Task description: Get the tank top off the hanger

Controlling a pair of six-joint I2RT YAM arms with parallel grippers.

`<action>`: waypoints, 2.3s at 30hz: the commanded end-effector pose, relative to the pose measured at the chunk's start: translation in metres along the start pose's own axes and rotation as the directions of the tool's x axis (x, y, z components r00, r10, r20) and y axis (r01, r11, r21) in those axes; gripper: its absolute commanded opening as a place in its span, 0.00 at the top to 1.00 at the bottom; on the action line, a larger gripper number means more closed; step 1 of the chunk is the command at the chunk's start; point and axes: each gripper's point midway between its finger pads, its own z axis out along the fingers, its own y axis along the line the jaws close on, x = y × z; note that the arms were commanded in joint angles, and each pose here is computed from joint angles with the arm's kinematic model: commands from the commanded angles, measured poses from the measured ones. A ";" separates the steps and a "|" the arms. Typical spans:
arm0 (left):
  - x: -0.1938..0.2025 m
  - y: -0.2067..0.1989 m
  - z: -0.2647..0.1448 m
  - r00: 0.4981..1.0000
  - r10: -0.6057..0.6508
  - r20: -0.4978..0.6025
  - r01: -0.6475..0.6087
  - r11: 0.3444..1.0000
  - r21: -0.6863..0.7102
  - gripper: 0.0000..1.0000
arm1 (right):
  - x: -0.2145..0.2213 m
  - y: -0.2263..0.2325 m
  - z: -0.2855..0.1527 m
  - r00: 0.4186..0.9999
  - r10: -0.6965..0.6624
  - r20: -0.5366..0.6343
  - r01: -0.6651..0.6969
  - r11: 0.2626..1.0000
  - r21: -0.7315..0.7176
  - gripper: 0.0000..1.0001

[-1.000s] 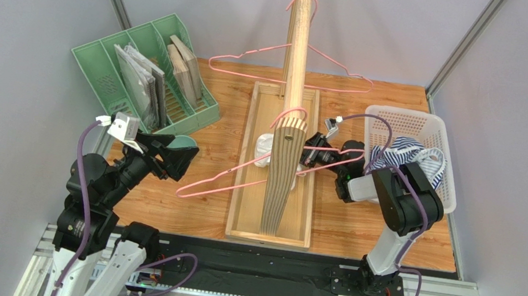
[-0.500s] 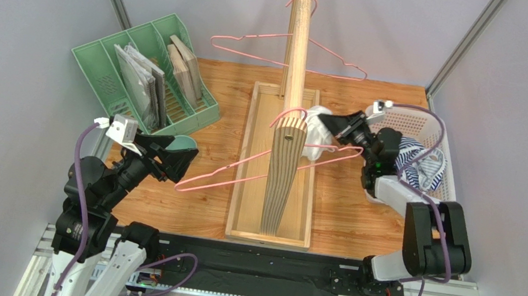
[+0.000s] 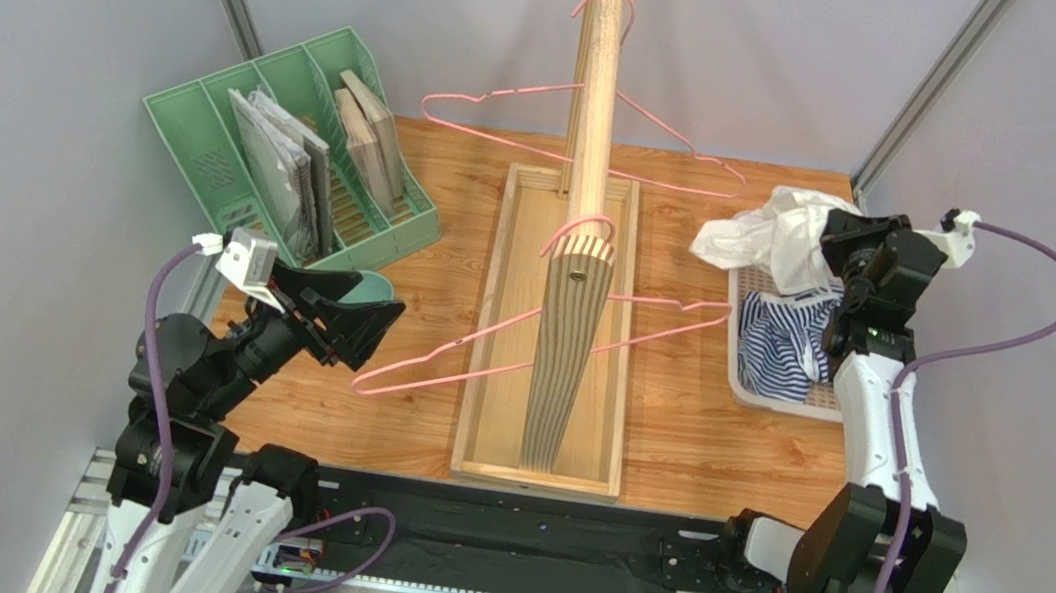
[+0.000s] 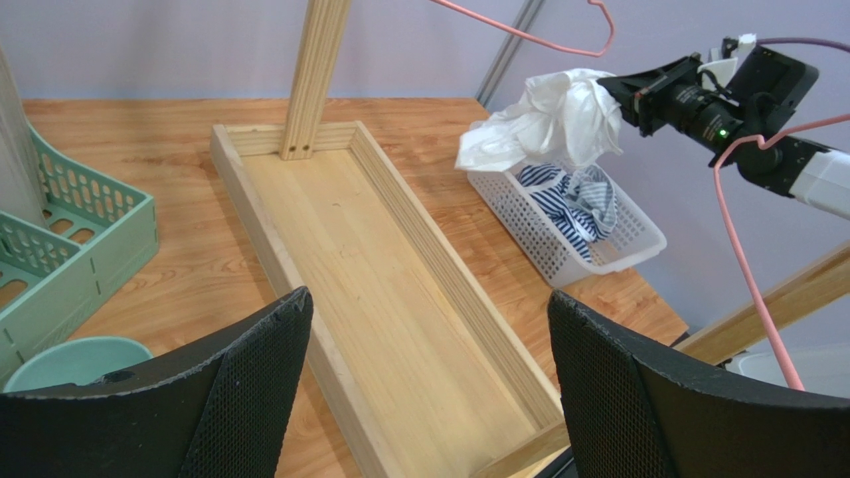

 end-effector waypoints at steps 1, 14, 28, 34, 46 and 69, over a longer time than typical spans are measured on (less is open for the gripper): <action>-0.010 -0.007 0.001 0.999 0.008 0.035 -0.009 0.999 0.031 0.09 | -0.039 0.013 -0.026 0.990 -0.131 0.061 0.128 0.991 0.041 1.00; -0.013 0.028 0.023 0.990 -0.123 -0.072 0.107 0.975 -0.194 0.11 | 0.039 -0.037 -0.001 0.877 -0.166 -0.450 0.262 0.952 0.160 1.00; 0.006 0.044 0.021 0.972 -0.203 -0.115 0.163 0.944 -0.286 0.12 | 0.109 -0.126 0.050 0.770 -0.198 -0.606 0.459 0.833 0.311 0.88; 0.008 0.051 0.013 0.974 -0.192 -0.116 0.144 0.932 -0.332 0.12 | 0.088 -0.103 0.043 0.758 -0.260 -0.599 0.513 0.804 0.300 0.36; 0.034 0.066 0.022 0.962 -0.172 -0.214 0.090 0.934 -0.346 0.10 | 0.075 -0.002 -0.063 0.733 -0.323 -0.598 0.406 0.914 0.004 0.00; 0.152 0.032 0.002 0.897 -0.435 -0.081 0.442 0.891 0.104 0.07 | 0.223 -0.010 -0.267 0.790 -0.249 -0.559 -0.121 0.832 -0.542 0.00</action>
